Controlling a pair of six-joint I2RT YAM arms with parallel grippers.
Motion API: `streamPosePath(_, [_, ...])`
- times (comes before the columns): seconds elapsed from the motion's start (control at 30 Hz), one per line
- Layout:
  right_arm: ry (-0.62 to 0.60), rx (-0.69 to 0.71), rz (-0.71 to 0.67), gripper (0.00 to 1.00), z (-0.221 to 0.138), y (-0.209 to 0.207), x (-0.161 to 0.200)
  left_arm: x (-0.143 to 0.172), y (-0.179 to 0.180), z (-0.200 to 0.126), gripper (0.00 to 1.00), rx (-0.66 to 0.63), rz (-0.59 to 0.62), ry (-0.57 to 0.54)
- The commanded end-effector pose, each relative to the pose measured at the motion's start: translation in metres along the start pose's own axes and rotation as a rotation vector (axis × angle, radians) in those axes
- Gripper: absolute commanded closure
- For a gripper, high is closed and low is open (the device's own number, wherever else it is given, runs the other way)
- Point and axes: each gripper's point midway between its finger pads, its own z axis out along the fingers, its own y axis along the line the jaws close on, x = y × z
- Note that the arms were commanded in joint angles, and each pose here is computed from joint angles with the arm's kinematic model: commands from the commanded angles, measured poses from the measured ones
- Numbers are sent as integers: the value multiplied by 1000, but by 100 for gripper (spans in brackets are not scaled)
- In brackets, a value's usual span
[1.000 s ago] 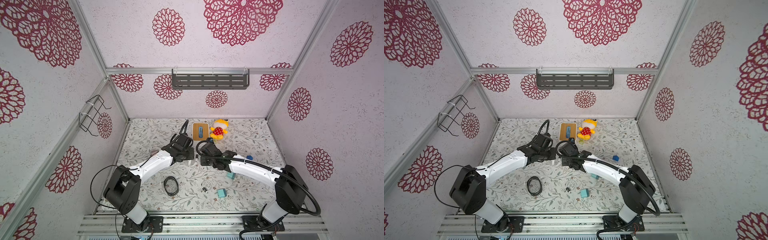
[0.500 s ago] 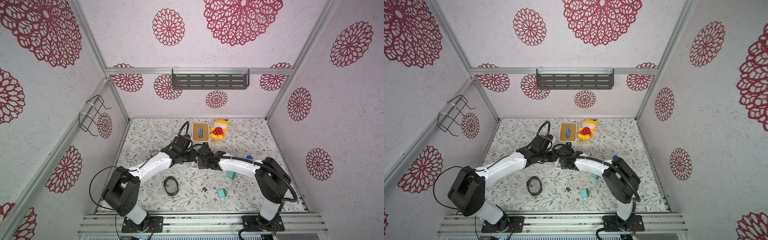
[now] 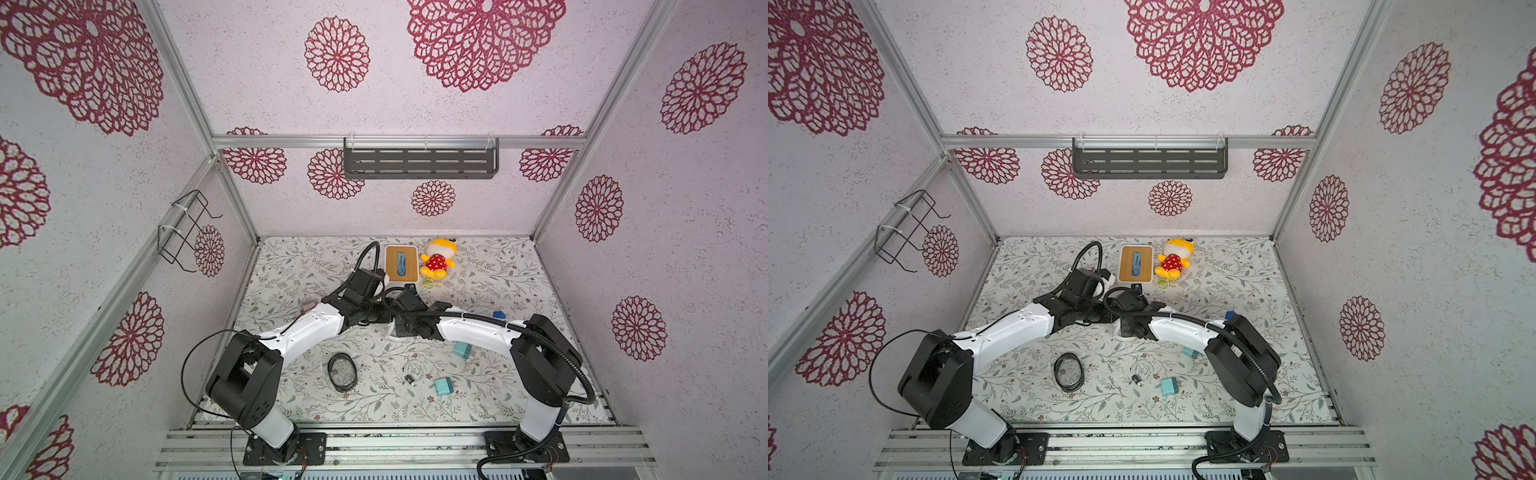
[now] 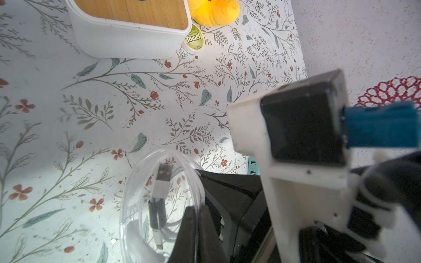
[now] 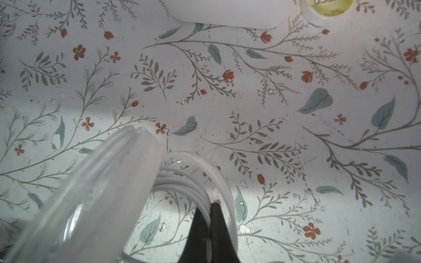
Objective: Pack away charging kits
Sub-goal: Place the charging cable in the storage bag, then pick up the plug from the center of the board.
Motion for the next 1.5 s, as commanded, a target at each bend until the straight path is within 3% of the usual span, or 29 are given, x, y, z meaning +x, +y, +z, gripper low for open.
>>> streamPosePath(0.0, [-10, -24, -12, 100, -11, 5, -6, -16, -9, -3, 100, 21, 32, -61])
streamPosePath(0.17, [-15, -42, 1, 90, -17, 5, -5, -24, 9, -18, 100, -86, 19, -147])
streamPosePath(0.27, [-16, -62, 11, 82, -21, 7, -5, -28, 12, -27, 100, -104, 26, -196])
streamPosePath(0.53, [-18, -147, 33, 72, -39, 18, -10, -31, 13, -43, 100, -135, 51, -278])
streamPosePath(0.93, [-65, -156, 60, 34, -74, 2, -12, -36, 46, -46, 100, -343, 27, -296])
streamPosePath(1.03, [-74, -129, 67, 30, -82, -11, -7, -35, 55, -42, 100, -398, 18, -275])
streamPosePath(1.27, [-95, 102, 142, 28, -86, -84, 17, -32, 59, -31, 100, -425, 23, -211])
streamPosePath(1.47, [-107, 151, 182, 21, -71, -126, 33, -32, 55, -37, 100, -409, 27, -230])
